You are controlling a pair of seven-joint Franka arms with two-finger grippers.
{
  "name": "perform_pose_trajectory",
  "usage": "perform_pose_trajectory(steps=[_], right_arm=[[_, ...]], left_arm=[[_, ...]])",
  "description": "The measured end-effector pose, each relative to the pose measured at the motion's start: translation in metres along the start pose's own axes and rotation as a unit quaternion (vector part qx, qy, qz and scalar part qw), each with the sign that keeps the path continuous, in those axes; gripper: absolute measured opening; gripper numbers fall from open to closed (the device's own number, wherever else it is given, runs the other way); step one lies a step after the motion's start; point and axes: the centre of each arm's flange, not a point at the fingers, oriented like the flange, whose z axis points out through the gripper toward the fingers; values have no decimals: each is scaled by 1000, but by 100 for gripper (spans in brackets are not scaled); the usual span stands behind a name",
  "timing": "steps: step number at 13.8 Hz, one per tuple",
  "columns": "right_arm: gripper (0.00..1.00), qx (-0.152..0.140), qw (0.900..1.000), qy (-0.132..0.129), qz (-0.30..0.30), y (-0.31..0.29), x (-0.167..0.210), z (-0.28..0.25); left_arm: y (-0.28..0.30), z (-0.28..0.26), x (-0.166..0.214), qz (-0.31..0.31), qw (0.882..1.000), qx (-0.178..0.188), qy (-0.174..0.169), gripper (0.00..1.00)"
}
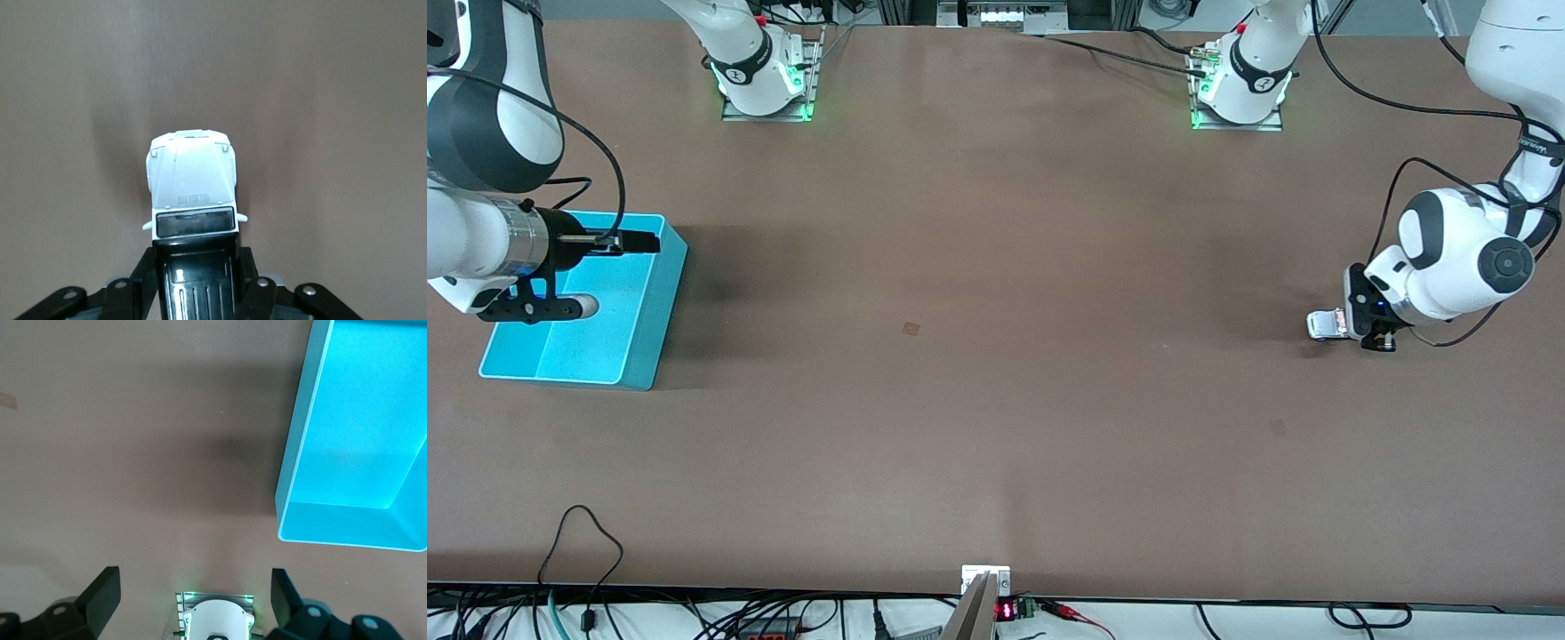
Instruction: Wind and store white jeep toy
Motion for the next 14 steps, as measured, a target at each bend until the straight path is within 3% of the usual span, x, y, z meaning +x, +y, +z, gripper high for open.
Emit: perform_pose_trajectory(steps=[8,14], right_arm=[[100,0,1000,0,0,0,0,0],[100,0,1000,0,0,0,0,0]], left_arm=[[3,2,-44,9,1000,1,-19,52],[4,3,-54,10,1000,2,-20,52]])
